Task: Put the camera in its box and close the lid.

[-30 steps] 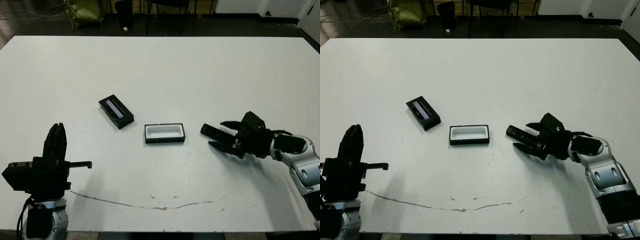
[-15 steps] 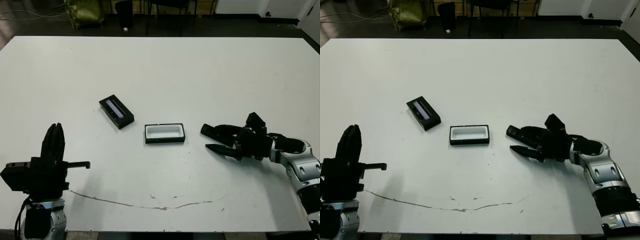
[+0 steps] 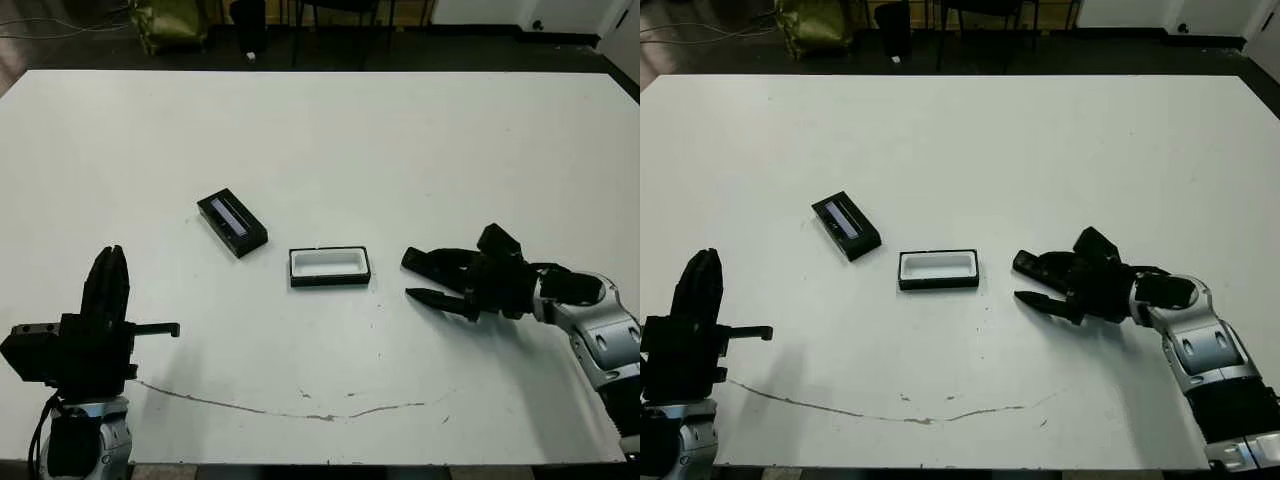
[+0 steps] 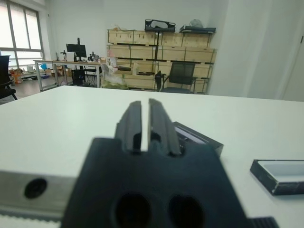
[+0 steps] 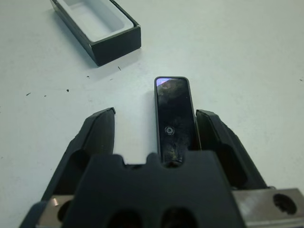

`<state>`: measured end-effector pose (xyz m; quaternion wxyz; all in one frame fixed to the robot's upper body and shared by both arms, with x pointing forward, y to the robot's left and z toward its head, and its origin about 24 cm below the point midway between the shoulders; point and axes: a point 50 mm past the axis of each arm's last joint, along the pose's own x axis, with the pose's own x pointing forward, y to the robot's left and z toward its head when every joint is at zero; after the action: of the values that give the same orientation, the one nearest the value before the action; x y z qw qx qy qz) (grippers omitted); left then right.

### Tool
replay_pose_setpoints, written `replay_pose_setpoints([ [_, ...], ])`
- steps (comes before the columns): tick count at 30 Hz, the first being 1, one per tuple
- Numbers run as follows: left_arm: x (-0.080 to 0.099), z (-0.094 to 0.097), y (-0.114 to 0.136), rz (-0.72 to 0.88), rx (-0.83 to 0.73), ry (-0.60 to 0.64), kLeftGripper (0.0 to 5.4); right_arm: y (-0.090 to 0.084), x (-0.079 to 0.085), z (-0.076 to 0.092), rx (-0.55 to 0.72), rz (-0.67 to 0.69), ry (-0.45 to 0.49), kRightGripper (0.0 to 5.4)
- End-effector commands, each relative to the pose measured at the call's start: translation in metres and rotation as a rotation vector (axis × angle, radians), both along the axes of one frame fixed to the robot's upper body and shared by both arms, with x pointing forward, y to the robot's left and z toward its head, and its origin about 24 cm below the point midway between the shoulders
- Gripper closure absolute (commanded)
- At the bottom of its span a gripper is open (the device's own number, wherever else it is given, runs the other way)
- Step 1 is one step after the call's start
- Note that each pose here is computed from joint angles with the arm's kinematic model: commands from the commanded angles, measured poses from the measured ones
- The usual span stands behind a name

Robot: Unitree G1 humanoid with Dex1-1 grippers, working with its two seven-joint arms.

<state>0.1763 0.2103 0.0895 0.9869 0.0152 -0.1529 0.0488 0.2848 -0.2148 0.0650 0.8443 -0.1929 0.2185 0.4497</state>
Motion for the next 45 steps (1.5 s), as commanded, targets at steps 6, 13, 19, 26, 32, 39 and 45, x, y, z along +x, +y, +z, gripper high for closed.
replay_pose_setpoints([
  [6, -0.001, -0.004, 0.003, 0.000, 0.017, 0.026, 5.40, -0.012, -0.021, -0.045, -0.027, -0.051, 0.199, 2.07],
  [13, -0.001, -0.004, 0.002, 0.005, 0.008, 0.038, 5.40, -0.019, -0.017, -0.044, 0.021, -0.080, 0.181, 2.07],
  [19, 0.000, -0.004, 0.002, 0.001, 0.015, 0.035, 5.40, -0.024, -0.016, -0.044, 0.117, -0.127, 0.206, 2.07],
  [26, 0.000, -0.004, 0.002, 0.007, 0.012, 0.037, 5.40, -0.027, -0.014, -0.040, 0.068, -0.108, 0.192, 0.81],
  [32, -0.001, -0.005, 0.002, 0.000, 0.004, 0.031, 5.40, -0.027, -0.016, -0.037, 0.053, -0.095, 0.183, 0.02],
  [39, -0.001, -0.005, 0.002, 0.002, 0.005, 0.033, 5.40, -0.022, -0.017, -0.040, 0.040, -0.109, 0.171, 0.84],
  [45, 0.000, -0.005, 0.003, 0.003, 0.008, 0.032, 5.40, -0.017, -0.016, -0.036, -0.091, -0.077, 0.108, 2.06],
])
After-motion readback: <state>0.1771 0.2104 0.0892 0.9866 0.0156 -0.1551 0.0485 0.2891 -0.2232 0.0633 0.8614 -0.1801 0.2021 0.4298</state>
